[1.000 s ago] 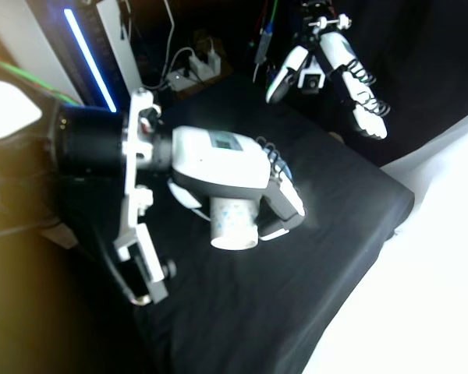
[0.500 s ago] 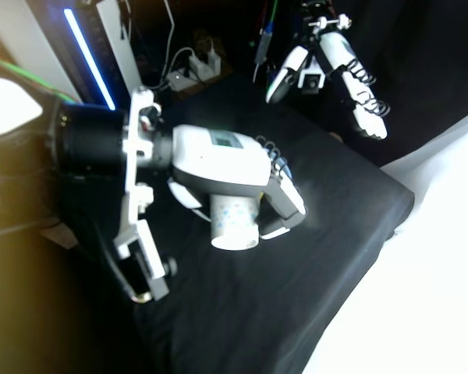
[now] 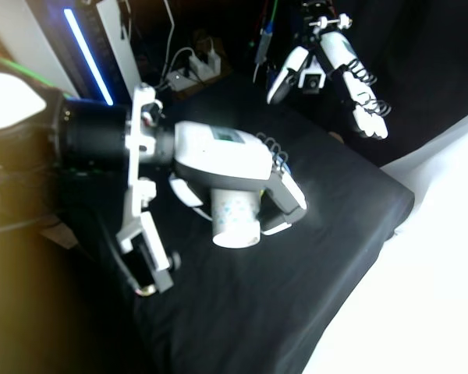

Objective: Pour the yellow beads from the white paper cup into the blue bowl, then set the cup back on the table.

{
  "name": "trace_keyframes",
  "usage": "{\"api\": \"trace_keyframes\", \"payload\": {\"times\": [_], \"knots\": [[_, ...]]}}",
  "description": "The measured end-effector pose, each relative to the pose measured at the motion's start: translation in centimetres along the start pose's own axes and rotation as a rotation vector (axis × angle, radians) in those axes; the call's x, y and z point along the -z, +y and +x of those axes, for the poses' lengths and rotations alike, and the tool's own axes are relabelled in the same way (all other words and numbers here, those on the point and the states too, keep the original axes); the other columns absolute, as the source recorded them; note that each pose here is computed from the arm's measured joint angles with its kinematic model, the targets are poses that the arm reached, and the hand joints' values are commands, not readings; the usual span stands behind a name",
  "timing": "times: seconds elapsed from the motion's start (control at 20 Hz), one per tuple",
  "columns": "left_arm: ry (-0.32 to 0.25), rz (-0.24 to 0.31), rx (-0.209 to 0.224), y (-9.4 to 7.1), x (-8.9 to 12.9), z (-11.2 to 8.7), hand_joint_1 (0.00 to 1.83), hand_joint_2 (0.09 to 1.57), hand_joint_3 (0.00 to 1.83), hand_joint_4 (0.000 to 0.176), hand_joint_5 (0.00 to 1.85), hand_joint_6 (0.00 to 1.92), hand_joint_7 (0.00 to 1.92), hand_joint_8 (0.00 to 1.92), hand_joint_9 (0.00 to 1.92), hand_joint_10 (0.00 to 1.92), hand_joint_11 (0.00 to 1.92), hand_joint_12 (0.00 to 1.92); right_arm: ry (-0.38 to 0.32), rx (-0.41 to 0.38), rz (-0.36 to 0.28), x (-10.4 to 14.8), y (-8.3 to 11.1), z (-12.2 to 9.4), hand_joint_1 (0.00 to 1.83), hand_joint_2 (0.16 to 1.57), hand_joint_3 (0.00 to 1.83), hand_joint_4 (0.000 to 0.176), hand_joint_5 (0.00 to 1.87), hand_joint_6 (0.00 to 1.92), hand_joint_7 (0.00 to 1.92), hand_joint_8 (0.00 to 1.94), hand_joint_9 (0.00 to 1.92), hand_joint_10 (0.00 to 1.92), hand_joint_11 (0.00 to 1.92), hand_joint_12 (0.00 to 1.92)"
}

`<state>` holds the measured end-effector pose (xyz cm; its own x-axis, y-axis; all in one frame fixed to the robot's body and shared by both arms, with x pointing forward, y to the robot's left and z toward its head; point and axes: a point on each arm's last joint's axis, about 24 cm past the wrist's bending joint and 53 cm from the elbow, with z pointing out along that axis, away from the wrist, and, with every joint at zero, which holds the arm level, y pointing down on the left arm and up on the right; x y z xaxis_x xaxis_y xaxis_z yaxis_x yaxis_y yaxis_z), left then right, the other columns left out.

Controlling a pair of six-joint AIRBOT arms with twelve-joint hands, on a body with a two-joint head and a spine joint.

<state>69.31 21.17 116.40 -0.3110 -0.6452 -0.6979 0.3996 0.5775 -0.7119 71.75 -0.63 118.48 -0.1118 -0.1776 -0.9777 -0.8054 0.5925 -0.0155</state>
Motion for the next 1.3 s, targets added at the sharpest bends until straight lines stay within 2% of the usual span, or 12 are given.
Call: {"api": "trace_keyframes", "payload": {"times": [0.25,0.5,0.55,0.6,0.75,1.0,1.1,1.15,1.2,1.25,1.3], "knots": [[0.003,0.002,0.003,0.0,-0.1,0.2,0.58,0.83,0.00,0.000,0.08,0.00,0.09,0.00,0.03,0.00,0.00,0.00,0.001,0.000,0.005,0.0,-0.1,0.0,1.17,1.29,0.00,0.000,0.63,1.47,0.68,1.50,0.68,1.82,0.67,1.92],[0.001,0.002,0.006,0.1,-0.2,0.3,0.63,0.83,0.00,0.000,0.07,0.00,0.08,0.00,0.02,0.01,0.00,0.00,-0.032,-0.109,0.034,0.7,-1.3,-0.7,1.17,1.29,0.00,0.000,0.63,1.47,0.68,1.50,0.68,1.82,0.67,1.92],[0.000,0.000,0.008,0.2,-0.2,0.2,0.63,0.83,0.00,0.000,0.06,0.00,0.08,0.00,0.02,0.00,0.00,0.00,-0.045,-0.149,0.060,1.5,-2.5,-1.0,1.17,1.29,0.00,0.000,0.63,1.47,0.68,1.50,0.68,1.82,0.67,1.92],[0.000,0.001,0.008,0.1,-0.2,0.2,0.62,0.82,0.00,0.000,0.07,0.00,0.08,0.00,0.01,0.00,0.00,0.00,-0.047,-0.154,0.064,1.6,-2.7,-1.0,1.17,1.29,0.00,0.000,0.63,1.47,0.68,1.50,0.68,1.82,0.67,1.92],[0.000,0.001,0.009,0.1,-0.2,0.2,0.62,0.83,0.00,0.000,0.07,0.01,0.06,0.00,0.00,0.00,0.00,0.00,-0.082,-0.238,0.105,2.9,-4.8,-1.6,1.17,1.29,0.00,0.000,0.63,1.47,0.68,1.50,0.68,1.82,0.67,1.92],[-0.001,0.001,0.012,0.1,-0.2,0.2,0.60,0.83,0.00,0.000,0.08,0.01,0.06,0.00,0.00,0.00,0.00,0.00,-0.170,-0.413,0.162,5.8,-8.5,-3.0,1.17,1.29,0.00,0.000,0.63,1.47,0.68,1.50,0.68,1.82,0.67,1.92],[-0.003,0.002,0.016,0.1,-0.2,0.2,0.60,0.83,0.00,0.000,0.08,0.01,0.06,0.00,0.00,0.00,0.00,0.00,-0.193,-0.459,0.183,7.0,-9.7,-2.6,1.17,1.29,0.00,0.000,0.63,1.47,0.68,1.50,0.68,1.82,0.67,1.92],[-0.004,0.002,0.016,0.1,-0.2,0.1,0.59,0.82,0.00,0.000,0.08,0.00,0.06,0.00,0.00,0.00,0.00,0.00,-0.211,-0.500,0.209,7.7,-10.6,-2.1,1.24,1.16,0.00,0.000,0.95,0.82,0.93,1.29,0.86,1.50,0.69,1.79],[-0.005,0.001,0.017,0.1,-0.2,0.1,0.60,0.82,0.00,0.000,0.08,0.00,0.06,0.00,0.00,0.00,0.00,0.00,-0.220,-0.528,0.225,8.2,-11.2,-1.6,1.25,1.10,0.00,0.000,1.04,0.75,1.08,0.98,0.97,1.02,0.66,1.56],[-0.006,-0.002,0.019,0.2,-0.1,0.1,0.59,0.82,0.00,0.000,0.08,0.00,0.07,0.00,0.01,0.00,0.00,0.00,-0.237,-0.577,0.240,8.7,-12.0,-1.1,1.27,1.09,0.00,0.000,1.08,0.58,1.06,1.09,1.01,1.28,0.83,1.77],[-0.007,0.001,0.019,0.2,-0.1,0.1,0.57,0.82,0.00,0.000,0.08,0.00,0.07,0.00,0.01,0.01,0.00,0.00,-0.252,-0.615,0.252,9.2,-12.8,-0.8,1.27,1.10,0.00,0.000,1.06,0.59,1.01,1.19,0.92,1.33,0.69,1.81]]}}
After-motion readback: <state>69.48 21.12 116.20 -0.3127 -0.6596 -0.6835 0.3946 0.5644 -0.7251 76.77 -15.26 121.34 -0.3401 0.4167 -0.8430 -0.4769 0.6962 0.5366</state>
